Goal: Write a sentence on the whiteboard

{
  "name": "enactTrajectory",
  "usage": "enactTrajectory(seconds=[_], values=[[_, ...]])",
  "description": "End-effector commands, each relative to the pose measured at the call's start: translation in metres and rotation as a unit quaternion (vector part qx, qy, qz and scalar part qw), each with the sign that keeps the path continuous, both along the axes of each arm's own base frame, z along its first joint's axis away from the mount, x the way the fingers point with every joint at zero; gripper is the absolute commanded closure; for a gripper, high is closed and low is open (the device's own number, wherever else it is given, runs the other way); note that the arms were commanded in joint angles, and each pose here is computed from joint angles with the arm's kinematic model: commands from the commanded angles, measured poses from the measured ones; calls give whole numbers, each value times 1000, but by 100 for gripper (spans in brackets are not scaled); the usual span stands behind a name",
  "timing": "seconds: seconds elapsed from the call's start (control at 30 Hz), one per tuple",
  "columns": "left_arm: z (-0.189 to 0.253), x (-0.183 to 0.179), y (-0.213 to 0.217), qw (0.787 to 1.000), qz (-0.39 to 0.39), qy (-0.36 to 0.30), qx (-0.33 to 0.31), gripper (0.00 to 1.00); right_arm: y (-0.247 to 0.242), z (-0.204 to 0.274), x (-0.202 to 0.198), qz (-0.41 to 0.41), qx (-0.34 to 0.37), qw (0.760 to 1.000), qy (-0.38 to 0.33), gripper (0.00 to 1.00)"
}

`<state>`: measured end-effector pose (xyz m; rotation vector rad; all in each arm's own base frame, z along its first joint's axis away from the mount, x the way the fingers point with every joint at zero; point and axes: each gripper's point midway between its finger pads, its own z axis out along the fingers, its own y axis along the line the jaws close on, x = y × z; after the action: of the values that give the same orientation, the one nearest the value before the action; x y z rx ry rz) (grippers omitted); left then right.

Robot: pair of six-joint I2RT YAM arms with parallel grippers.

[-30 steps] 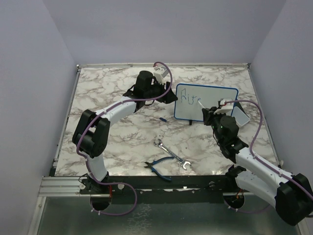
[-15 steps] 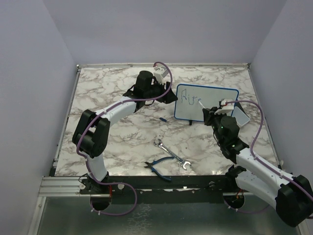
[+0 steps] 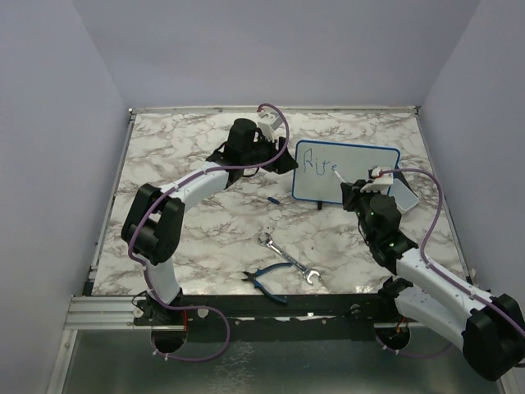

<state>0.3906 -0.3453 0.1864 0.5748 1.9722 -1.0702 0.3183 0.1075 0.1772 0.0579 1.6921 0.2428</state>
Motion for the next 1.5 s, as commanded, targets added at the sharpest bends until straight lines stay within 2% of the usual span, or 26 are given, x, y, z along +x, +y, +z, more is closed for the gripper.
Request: enactTrajectory(seconds=[0.0, 0.4, 0.83, 1.13, 1.3, 1.47], values=[[18, -2, -2, 1000, -11, -19, -12, 44, -17, -11, -4, -37, -10, 999, 16, 99], [19, -2, -2, 1000, -11, -20, -12, 44, -21, -6, -5, -47, -8, 999, 9, 99], [21, -2, 1, 1000, -1, -23, -10, 43, -3, 13, -16, 19, 2, 1000, -21, 99], [25, -1, 5, 1000, 13, -25, -11, 36, -6, 23, -25, 20, 14, 1000, -19, 99], [29, -2, 7, 999, 19, -26, -13, 30, -16, 22, -26, -15, 29, 999, -1, 99], [25, -5, 9, 1000, 21, -20, -9, 29, -20, 17, -28, -25, 36, 999, -2, 99]])
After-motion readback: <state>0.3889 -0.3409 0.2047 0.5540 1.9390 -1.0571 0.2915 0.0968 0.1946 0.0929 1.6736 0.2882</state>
